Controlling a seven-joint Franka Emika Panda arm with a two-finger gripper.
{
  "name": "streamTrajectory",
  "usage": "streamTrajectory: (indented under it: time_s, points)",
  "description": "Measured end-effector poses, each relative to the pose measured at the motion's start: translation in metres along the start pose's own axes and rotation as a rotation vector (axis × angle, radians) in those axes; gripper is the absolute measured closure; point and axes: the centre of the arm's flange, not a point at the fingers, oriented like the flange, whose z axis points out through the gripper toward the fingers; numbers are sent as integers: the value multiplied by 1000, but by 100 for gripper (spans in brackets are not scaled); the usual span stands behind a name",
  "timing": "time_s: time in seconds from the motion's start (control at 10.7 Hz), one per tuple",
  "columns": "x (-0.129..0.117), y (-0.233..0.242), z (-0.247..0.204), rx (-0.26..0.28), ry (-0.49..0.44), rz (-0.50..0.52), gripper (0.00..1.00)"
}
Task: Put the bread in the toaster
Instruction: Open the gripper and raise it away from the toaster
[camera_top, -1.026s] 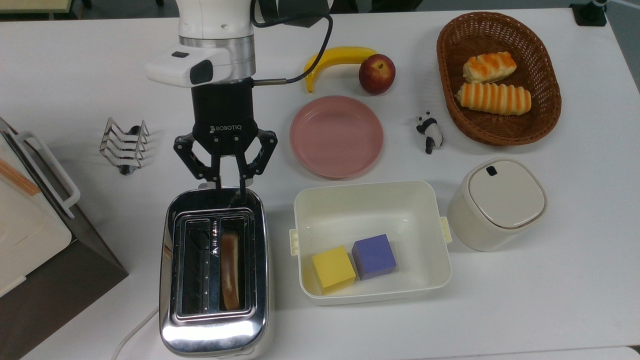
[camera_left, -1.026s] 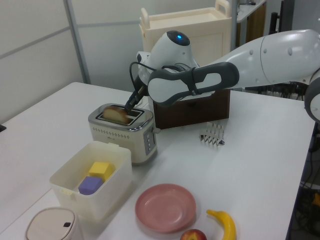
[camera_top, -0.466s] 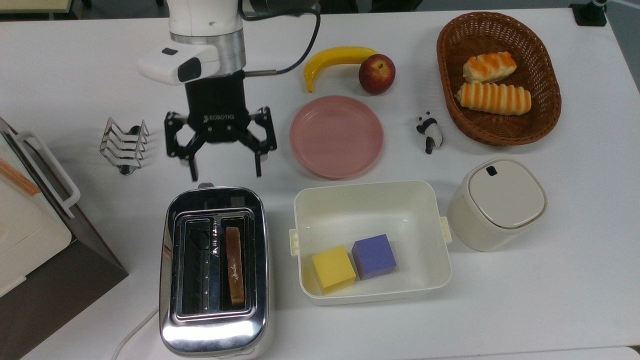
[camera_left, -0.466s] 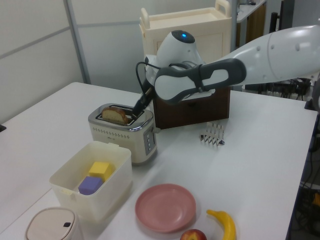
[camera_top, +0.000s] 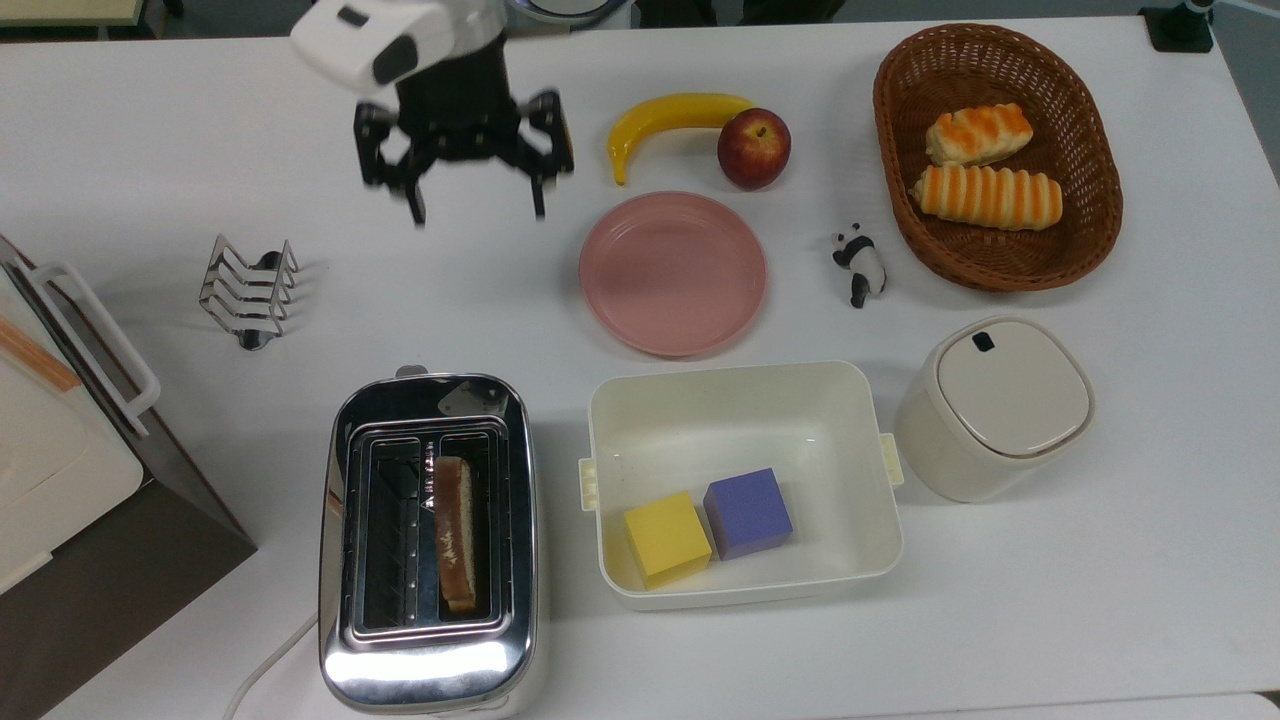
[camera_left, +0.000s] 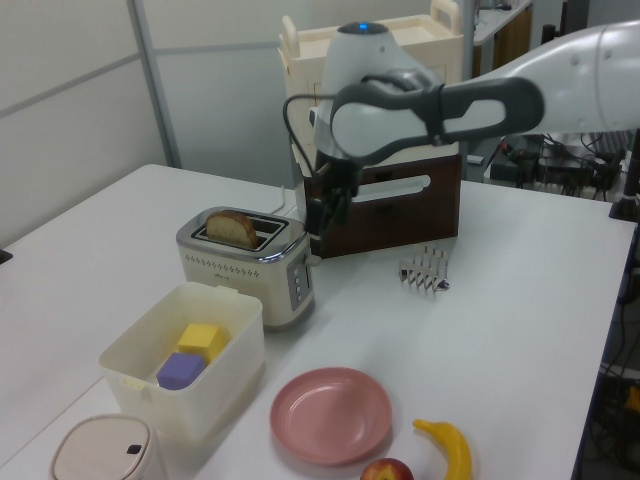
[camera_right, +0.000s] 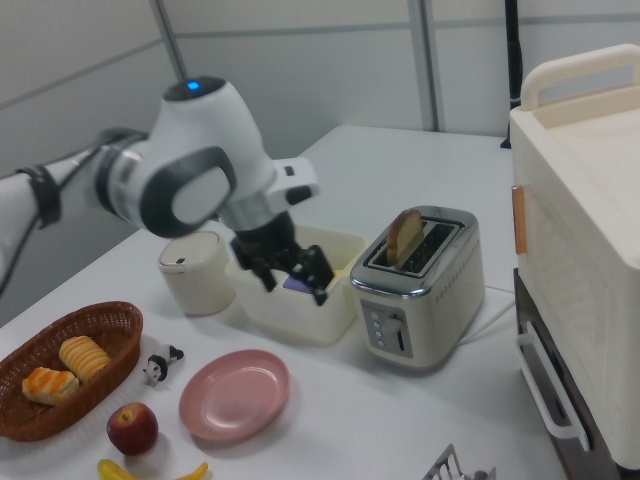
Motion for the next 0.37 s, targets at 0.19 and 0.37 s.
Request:
streamTrajectory:
  time_s: [0.19, 0.37]
  points:
    - [-24, -15, -18, -27, -155, -37, 0]
    - [-40, -15, -30, -32, -226, -35, 0]
